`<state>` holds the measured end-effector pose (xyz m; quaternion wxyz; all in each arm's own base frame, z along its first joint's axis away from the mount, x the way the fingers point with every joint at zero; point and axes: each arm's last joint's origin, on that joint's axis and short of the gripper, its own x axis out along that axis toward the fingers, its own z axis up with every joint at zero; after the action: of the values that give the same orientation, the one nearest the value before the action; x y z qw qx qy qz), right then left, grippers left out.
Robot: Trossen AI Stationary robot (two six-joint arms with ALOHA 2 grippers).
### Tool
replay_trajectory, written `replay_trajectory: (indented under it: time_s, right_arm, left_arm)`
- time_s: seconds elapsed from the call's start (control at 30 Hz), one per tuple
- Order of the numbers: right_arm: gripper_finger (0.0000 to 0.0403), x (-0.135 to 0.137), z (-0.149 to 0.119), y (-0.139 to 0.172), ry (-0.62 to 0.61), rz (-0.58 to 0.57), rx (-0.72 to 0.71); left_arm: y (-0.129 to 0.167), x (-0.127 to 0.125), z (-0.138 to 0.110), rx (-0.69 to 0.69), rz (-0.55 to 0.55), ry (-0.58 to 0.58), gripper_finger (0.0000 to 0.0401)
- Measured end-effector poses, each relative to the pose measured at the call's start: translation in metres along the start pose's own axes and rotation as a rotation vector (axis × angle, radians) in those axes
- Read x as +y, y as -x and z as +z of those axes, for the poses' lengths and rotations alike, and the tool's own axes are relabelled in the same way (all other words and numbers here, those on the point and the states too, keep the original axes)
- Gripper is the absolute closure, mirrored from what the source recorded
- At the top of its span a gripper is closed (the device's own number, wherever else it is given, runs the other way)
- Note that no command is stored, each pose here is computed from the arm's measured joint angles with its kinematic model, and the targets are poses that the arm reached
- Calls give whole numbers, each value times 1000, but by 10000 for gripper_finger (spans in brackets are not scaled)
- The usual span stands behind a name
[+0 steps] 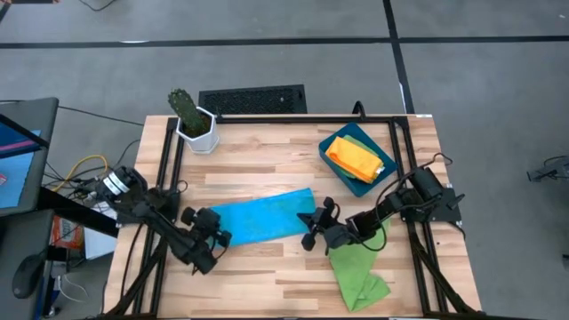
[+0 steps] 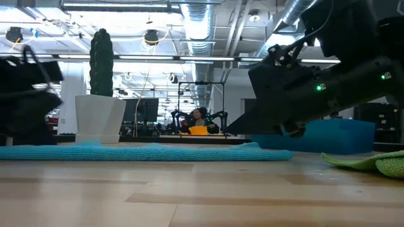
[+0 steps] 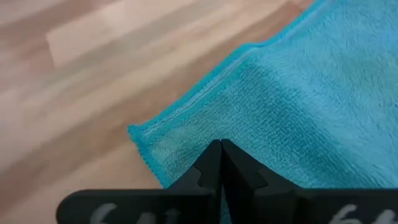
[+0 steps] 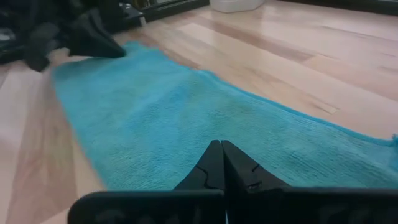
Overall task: Fold microfiber towels
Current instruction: Fold the blue microfiber cloth
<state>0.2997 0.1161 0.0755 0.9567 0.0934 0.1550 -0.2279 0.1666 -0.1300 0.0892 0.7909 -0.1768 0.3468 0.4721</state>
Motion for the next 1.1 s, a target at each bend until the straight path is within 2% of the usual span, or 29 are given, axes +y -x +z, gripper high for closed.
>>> replay_trajectory:
  time_s: [0.27,0.4,0.5,0.67,0.77,0.83,0.93,1.1]
  right_arm:
    - [393,-5,3,-5,-3,-27,-5]
    - [393,-7,3,-7,-5,-34,-5]
    - [393,-7,4,-7,-12,-30,-11]
    - [393,0,3,-1,-18,7,-21]
    - [394,6,0,5,-7,38,-13]
    - [394,10,-3,10,2,51,-5]
    - [394,12,-9,15,16,51,21]
    - [394,13,-16,20,8,42,61]
  left_arm:
    - [-21,2,29,39,109,-117,401]
    - [-27,5,49,80,129,-190,401]
    - [-25,7,69,39,126,-191,401]
    - [3,1,100,-34,-9,-150,401]
    - [25,-11,109,-137,-183,-43,401]
    - [38,-26,106,-215,-324,-22,401]
    - [47,-53,97,-306,-463,-19,401]
    - [28,-94,74,-397,-524,-36,401]
